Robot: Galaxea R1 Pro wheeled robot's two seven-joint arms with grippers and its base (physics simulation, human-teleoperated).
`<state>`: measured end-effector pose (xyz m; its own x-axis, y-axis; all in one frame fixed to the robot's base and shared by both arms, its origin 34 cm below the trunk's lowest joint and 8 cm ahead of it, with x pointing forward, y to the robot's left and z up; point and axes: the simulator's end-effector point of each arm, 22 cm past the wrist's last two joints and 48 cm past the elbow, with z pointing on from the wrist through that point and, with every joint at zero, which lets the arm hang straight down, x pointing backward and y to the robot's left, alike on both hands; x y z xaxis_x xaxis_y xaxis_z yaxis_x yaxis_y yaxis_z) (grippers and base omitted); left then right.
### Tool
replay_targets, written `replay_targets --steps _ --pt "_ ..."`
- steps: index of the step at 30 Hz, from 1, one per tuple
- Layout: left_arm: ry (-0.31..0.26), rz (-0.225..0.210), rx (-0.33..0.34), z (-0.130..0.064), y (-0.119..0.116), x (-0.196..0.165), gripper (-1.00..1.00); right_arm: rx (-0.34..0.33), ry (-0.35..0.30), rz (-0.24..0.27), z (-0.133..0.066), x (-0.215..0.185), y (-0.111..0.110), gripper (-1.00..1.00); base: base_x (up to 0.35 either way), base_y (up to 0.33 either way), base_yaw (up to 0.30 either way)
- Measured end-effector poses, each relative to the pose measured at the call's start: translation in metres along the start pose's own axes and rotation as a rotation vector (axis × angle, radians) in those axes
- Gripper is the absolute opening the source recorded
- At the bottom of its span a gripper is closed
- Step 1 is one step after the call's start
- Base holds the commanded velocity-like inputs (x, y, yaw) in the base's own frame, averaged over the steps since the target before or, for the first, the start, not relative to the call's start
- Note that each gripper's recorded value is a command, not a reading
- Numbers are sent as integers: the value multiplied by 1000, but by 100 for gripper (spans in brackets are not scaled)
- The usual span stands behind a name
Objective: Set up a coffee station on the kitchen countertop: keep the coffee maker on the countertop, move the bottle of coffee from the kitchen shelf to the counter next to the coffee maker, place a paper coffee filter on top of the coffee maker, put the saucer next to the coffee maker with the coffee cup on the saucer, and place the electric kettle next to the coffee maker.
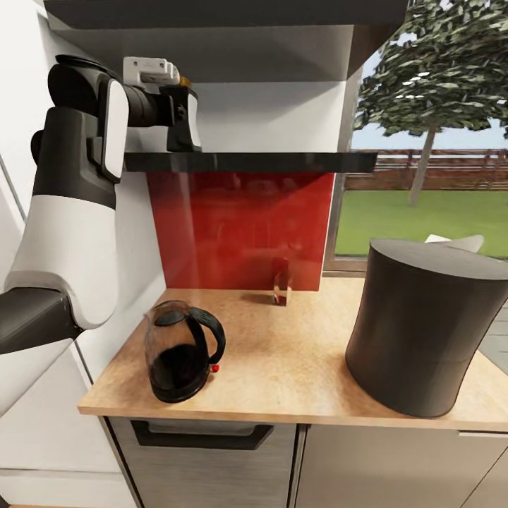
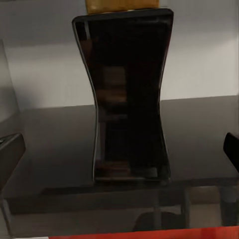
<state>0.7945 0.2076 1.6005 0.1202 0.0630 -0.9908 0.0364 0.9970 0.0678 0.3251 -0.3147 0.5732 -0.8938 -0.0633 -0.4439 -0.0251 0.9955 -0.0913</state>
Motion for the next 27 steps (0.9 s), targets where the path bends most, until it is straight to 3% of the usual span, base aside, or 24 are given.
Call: replay_targets --steps 7,16,27 --pt "-12 1 1 -3 -1 -4 100 0 0 0 0 0 0 100 155 0 0" --pt "-13 -42 -3 -3 9 -4 100 0 0 0 0 0 0 100 85 0 0" --pt "-13 -47 -1 -3 9 -4 100 -1 0 0 0 0 0 100 55 -43 0"
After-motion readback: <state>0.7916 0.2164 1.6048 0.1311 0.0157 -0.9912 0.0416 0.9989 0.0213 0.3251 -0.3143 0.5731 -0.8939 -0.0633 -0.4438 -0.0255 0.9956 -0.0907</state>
